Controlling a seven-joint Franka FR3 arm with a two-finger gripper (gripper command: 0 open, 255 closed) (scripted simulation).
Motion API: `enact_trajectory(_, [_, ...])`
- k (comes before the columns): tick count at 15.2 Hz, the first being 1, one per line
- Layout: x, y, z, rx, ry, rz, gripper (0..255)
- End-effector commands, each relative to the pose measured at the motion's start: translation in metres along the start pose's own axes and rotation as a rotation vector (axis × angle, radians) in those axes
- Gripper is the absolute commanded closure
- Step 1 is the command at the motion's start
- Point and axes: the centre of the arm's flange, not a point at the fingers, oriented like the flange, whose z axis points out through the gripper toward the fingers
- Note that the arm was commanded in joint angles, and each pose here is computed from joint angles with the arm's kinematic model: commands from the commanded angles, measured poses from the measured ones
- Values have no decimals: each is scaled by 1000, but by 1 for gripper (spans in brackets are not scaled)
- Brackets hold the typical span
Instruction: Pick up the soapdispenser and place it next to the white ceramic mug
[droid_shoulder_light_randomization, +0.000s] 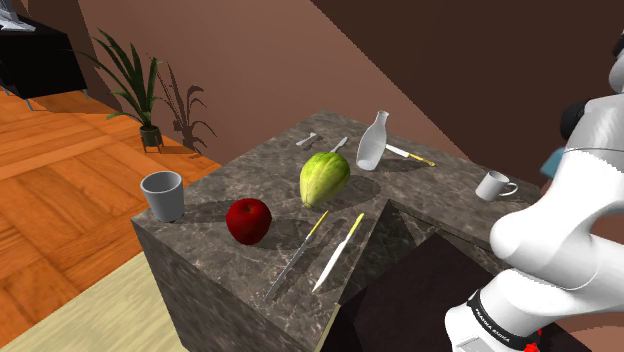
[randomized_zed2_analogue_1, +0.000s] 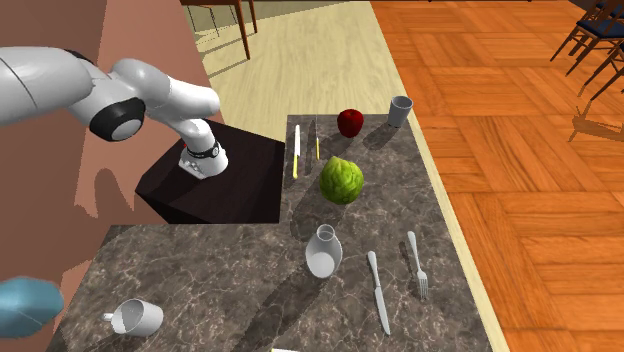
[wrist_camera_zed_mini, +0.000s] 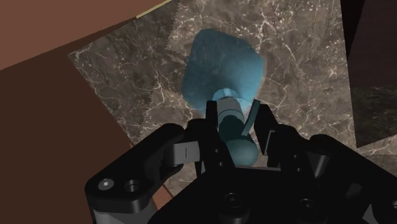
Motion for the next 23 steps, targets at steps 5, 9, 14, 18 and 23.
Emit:
enact_trajectory(5, [-6,12,29,4,3,-2,255])
enact_trajectory(9, [-7,15,50,4,3,-2,255])
enact_trajectory(14, [-7,18,76,4,3,-2,255])
enact_trajectory(18, [-8,20,97,4,3,-2,255])
enact_trajectory(23, [-9,23,123,4,3,-2,255])
